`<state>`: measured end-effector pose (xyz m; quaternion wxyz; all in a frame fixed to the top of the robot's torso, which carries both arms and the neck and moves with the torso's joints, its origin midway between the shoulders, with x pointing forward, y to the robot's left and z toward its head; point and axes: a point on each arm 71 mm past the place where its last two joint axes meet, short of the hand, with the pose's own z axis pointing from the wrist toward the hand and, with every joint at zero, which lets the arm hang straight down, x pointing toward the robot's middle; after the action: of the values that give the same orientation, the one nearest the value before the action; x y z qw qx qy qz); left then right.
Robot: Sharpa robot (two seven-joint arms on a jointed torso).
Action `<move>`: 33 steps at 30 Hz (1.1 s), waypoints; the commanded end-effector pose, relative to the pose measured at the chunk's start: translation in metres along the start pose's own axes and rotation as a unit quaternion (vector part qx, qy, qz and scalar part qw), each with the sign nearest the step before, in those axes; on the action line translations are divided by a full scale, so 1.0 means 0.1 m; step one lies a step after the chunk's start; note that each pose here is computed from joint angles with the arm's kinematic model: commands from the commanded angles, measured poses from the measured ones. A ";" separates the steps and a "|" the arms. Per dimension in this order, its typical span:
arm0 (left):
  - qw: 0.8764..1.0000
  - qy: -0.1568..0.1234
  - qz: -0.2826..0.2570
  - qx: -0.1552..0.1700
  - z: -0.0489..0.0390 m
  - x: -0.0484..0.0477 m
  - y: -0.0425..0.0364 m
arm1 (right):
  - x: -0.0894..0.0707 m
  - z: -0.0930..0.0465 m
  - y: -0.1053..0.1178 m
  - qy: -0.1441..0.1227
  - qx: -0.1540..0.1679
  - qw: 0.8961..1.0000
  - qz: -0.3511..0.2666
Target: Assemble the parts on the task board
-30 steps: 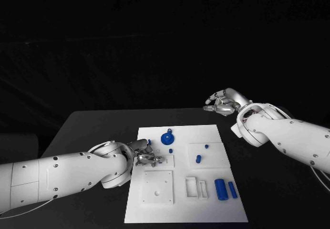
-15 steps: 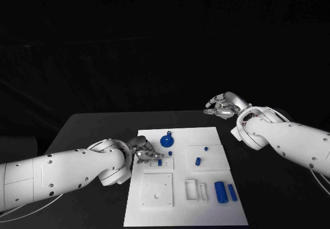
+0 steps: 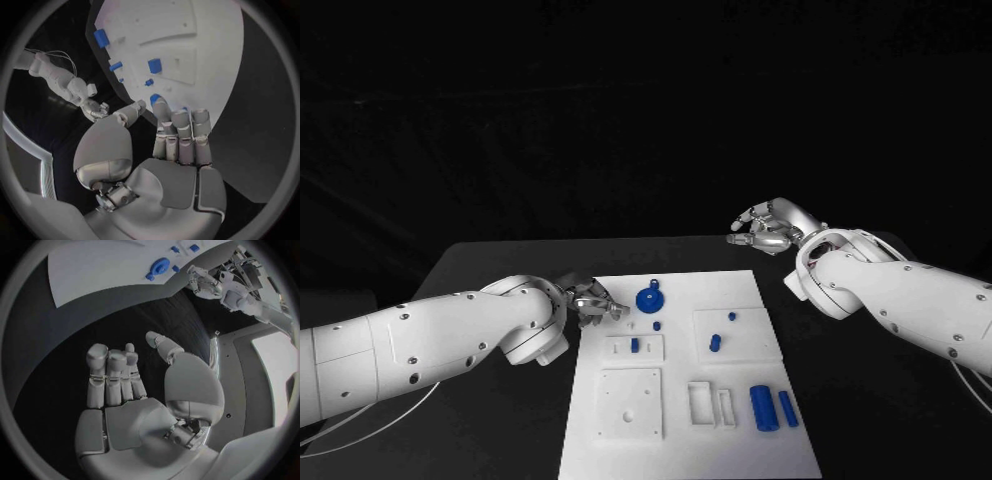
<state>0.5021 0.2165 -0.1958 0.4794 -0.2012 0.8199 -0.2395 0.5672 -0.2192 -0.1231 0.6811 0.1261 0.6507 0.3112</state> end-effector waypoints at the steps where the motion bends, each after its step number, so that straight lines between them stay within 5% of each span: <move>1: 0.999 0.033 0.005 -0.018 0.042 -0.016 0.027 | 0.01 0.00 0.00 0.007 -0.003 1.000 0.000; 14: 0.999 0.019 0.011 -0.046 0.140 -0.275 0.100 | 0.01 0.00 0.00 0.007 -0.002 1.000 -0.001; 33: 0.997 0.010 0.064 -0.051 0.256 -0.332 0.070 | 0.01 0.00 0.01 0.007 -0.004 1.000 0.000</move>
<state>0.5385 0.2372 -0.1884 0.4759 -0.1849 0.8423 -0.1730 0.5669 -0.2197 -0.1234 0.6799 0.1265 0.6518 0.3114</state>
